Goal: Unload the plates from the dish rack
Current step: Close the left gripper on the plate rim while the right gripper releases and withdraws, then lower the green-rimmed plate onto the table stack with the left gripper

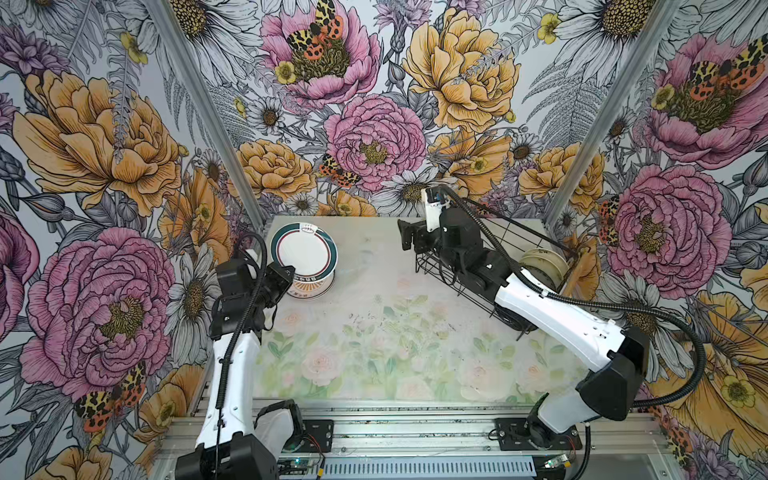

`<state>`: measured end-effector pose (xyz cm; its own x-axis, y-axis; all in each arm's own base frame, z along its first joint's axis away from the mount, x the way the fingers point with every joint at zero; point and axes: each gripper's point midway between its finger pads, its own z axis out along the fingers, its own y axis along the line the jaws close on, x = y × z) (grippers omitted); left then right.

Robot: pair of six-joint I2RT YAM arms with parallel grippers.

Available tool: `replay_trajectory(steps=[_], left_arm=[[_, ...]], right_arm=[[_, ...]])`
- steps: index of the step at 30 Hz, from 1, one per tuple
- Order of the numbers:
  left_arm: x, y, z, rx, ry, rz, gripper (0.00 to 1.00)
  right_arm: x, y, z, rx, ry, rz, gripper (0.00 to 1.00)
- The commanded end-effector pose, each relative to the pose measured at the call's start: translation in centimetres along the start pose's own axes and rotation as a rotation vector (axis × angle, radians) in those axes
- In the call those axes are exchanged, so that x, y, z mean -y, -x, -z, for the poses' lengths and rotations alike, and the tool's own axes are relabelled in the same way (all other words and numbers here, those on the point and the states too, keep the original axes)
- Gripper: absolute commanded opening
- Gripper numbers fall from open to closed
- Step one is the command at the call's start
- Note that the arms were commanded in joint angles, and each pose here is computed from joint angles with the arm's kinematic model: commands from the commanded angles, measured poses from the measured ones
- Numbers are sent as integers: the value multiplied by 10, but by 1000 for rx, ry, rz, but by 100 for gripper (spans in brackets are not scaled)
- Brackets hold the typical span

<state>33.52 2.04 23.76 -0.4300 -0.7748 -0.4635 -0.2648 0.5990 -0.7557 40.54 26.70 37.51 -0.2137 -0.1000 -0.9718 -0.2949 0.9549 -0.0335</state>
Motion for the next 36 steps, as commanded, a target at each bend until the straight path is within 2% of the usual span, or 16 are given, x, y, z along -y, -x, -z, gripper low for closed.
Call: replay_trajectory(steps=[1, 9, 20, 36], left_arm=[[-45, 4, -6, 41, 185, 30, 0], [-81, 14, -44, 40, 285, 115, 0], [-90, 11, -81, -27, 241, 177, 0], [-99, 1, -102, -74, 204, 231, 5]], right_arm=[[81, -21, 13, -100, -461, 265, 99], [117, -51, 23, -164, -652, 295, 99], [115, -92, 2, -258, -588, 314, 99], [101, -105, -10, -286, -501, 284, 100]])
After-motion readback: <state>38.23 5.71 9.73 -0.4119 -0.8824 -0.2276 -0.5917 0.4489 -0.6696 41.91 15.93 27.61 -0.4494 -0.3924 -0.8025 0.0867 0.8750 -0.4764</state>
